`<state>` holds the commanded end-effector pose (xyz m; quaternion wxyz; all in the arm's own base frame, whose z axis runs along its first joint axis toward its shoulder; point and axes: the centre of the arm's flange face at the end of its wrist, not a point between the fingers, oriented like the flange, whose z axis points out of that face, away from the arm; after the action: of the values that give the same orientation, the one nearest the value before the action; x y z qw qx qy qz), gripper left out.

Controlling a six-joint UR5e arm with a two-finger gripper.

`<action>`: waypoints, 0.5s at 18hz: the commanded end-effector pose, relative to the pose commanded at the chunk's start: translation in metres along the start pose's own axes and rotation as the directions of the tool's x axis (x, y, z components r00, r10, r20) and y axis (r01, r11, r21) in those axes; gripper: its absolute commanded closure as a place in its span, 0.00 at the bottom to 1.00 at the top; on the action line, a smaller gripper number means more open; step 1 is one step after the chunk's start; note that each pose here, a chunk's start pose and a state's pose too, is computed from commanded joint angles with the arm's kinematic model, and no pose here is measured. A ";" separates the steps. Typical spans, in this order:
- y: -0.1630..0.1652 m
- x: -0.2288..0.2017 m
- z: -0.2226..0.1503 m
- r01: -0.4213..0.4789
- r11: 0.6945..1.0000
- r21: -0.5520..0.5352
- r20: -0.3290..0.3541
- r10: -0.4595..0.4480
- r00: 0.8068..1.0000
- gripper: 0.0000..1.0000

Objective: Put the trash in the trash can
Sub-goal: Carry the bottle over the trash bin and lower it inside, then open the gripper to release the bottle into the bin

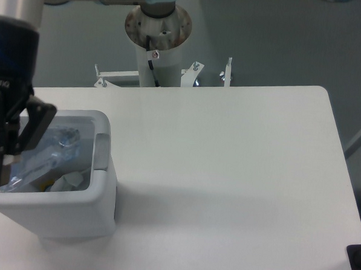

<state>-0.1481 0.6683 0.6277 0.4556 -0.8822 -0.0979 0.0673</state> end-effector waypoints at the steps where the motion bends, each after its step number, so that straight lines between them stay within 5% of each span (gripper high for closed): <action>1: 0.001 0.000 0.001 0.013 1.000 -0.003 0.001 -0.013 1.000 0.77; 5: 0.014 0.001 0.014 0.047 0.998 -0.035 -0.003 -0.047 0.999 0.72; 9: 0.024 0.001 0.021 0.058 0.997 -0.059 -0.006 -0.059 0.998 0.56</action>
<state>-0.1483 0.6712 0.5960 0.4316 -0.8923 -0.1237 0.0475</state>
